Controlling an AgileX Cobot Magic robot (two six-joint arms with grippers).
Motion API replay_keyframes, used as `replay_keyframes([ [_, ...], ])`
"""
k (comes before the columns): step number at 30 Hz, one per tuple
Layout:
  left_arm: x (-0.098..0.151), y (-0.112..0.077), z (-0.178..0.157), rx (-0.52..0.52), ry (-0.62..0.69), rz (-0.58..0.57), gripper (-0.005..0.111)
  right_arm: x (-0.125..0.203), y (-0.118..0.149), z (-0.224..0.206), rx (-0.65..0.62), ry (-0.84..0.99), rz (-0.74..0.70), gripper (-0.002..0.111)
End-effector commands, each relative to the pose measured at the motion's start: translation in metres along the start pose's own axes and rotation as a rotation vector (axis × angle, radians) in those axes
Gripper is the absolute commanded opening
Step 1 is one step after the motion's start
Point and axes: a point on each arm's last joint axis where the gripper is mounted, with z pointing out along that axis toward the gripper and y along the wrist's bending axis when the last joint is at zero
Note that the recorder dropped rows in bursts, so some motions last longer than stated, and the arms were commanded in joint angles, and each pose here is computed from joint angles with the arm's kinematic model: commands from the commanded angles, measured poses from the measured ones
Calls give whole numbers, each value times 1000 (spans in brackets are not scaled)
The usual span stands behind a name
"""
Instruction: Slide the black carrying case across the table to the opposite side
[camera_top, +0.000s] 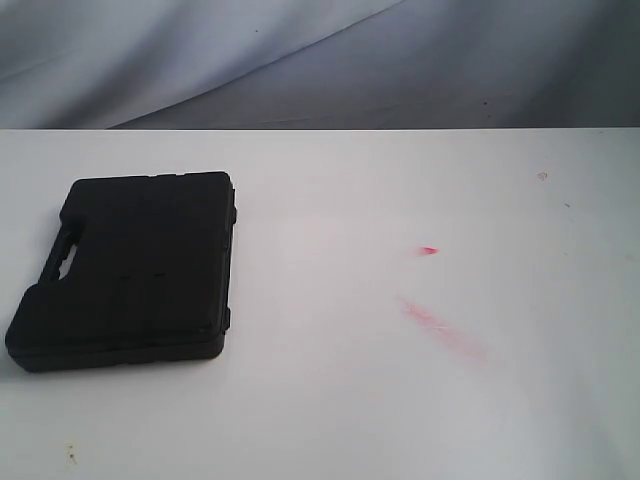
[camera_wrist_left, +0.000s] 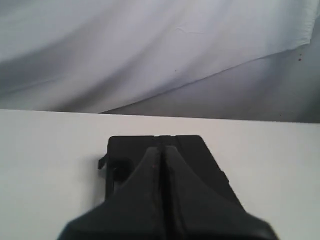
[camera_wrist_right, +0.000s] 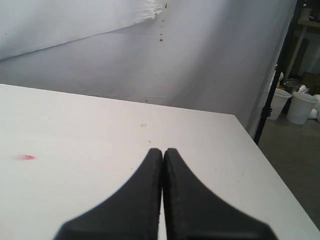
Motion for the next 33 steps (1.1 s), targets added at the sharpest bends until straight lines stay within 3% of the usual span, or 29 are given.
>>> replay_keyframes([
  [1, 10, 6, 8, -27, -112, -14, 0, 1, 0, 0, 5, 0, 10, 0],
  [8, 40, 17, 17, -86, -157, -3, 0, 1, 0, 0, 5, 0, 10, 0],
  [16, 41, 17, 18, -98, -172, 81, 0, 1, 0, 0, 5, 0, 10, 0],
  [21, 55, 15, 19, -64, -19, -16, 0, 1, 0, 0, 5, 0, 10, 0],
  [23, 56, 14, 19, -56, -11, -73, 0, 1, 0, 0, 5, 0, 10, 0],
  [33, 56, 13, 19, -48, -15, -136, 0, 1, 0, 0, 5, 0, 10, 0],
])
